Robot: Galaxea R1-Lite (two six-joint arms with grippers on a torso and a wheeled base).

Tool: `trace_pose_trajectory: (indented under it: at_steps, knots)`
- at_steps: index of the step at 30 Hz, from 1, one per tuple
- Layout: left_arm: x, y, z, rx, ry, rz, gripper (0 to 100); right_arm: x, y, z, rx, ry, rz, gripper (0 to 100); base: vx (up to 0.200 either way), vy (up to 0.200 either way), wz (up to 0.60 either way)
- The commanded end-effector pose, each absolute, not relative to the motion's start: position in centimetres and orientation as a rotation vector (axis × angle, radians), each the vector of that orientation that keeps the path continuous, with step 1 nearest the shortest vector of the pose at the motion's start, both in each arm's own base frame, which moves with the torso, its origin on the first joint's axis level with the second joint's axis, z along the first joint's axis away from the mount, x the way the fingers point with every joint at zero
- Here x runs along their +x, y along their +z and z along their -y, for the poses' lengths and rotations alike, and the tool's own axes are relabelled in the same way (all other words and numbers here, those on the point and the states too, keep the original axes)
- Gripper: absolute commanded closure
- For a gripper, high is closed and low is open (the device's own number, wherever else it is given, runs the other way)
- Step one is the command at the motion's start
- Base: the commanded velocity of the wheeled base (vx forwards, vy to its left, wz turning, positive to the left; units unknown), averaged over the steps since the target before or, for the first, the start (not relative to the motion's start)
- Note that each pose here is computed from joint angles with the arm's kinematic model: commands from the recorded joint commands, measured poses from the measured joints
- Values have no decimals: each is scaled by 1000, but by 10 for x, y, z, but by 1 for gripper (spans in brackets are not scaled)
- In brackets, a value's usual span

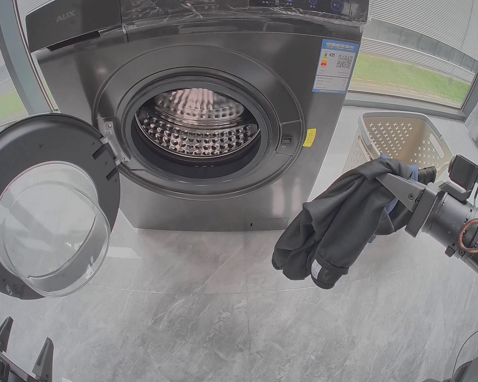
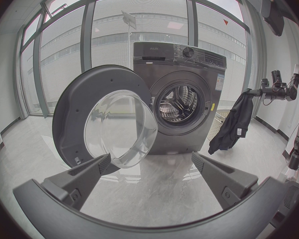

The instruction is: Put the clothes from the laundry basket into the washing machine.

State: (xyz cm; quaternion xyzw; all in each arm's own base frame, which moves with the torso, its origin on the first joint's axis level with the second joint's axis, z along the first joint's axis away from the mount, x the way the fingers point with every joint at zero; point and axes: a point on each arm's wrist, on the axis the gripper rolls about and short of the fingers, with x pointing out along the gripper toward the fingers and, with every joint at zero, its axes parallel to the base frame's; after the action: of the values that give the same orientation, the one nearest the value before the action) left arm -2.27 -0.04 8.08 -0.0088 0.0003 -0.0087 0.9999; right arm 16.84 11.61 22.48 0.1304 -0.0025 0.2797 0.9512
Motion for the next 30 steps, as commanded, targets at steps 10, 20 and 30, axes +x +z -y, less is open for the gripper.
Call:
trace_pose_trajectory:
  at_steps: [10,20,30]
  knots:
    - [-23,76,0,-17,-20,1,0,171,222,-118,263,569,-9,100,0,80,0]
    - [-23,76,0,-5,-17,1,0,176,222,-127,258,584,-17,100,0,180,0]
    - [-23,76,0,0,-15,2,0,197,224,-166,276,651,-29,100,0,0,0]
